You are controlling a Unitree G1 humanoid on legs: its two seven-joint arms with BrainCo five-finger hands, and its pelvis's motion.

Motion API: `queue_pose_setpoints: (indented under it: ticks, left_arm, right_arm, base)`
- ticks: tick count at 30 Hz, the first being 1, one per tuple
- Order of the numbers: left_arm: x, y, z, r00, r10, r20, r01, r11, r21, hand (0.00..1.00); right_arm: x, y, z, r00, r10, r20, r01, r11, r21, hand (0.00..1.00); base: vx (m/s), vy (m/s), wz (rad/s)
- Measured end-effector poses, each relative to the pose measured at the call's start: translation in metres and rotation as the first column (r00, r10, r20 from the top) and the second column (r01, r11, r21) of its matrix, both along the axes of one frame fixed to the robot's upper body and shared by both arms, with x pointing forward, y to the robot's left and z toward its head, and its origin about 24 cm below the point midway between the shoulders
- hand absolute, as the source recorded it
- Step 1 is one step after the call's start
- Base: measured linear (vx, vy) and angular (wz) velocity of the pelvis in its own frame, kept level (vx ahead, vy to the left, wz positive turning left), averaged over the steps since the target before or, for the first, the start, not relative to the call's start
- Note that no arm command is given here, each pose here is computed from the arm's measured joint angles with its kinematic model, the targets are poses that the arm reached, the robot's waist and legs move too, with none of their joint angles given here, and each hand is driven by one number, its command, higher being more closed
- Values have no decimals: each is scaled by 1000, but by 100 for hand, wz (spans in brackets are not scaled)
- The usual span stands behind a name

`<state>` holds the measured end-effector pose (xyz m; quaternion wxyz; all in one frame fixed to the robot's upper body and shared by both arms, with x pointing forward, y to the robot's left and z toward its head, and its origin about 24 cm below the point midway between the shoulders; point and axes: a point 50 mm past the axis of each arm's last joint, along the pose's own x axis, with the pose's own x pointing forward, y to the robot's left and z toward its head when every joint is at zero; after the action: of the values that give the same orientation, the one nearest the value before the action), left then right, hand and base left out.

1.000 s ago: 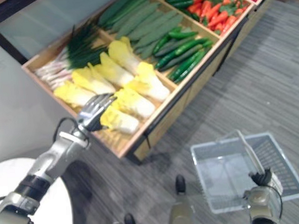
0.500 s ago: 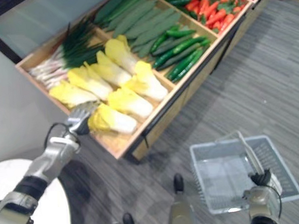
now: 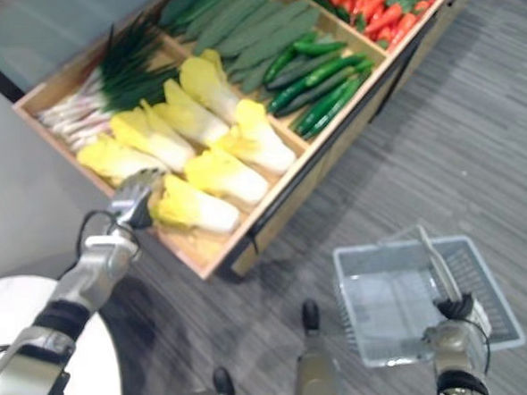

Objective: Pick vegetable in the basket

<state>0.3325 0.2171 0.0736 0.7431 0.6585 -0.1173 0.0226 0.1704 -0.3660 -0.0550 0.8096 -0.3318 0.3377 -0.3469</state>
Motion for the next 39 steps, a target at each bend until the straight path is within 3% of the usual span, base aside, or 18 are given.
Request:
queue_pose_setpoints:
  ticks: [10,27,28,39]
  left_arm:
    - [6,-15,4,1000,-20,15,20,998,-57,0]
    - [15,-50,12,988,-144,63,145,989,-17,0]
    - [16,-50,13,988,-143,66,144,990,-13,100]
    - [27,-46,20,991,-102,91,102,995,8,100]
  right_arm:
    - [0,-2,1,999,-34,9,34,999,-11,100]
    - [12,-1,7,998,-35,44,36,999,-23,100]
    - [12,0,7,998,-35,44,36,999,-23,100]
    - [18,0,10,998,-32,61,33,999,-24,100]
  base:
    - [3,-1,0]
    - [8,-5,-3]
    - [35,-17,-4]
    - [11,-5,-2]
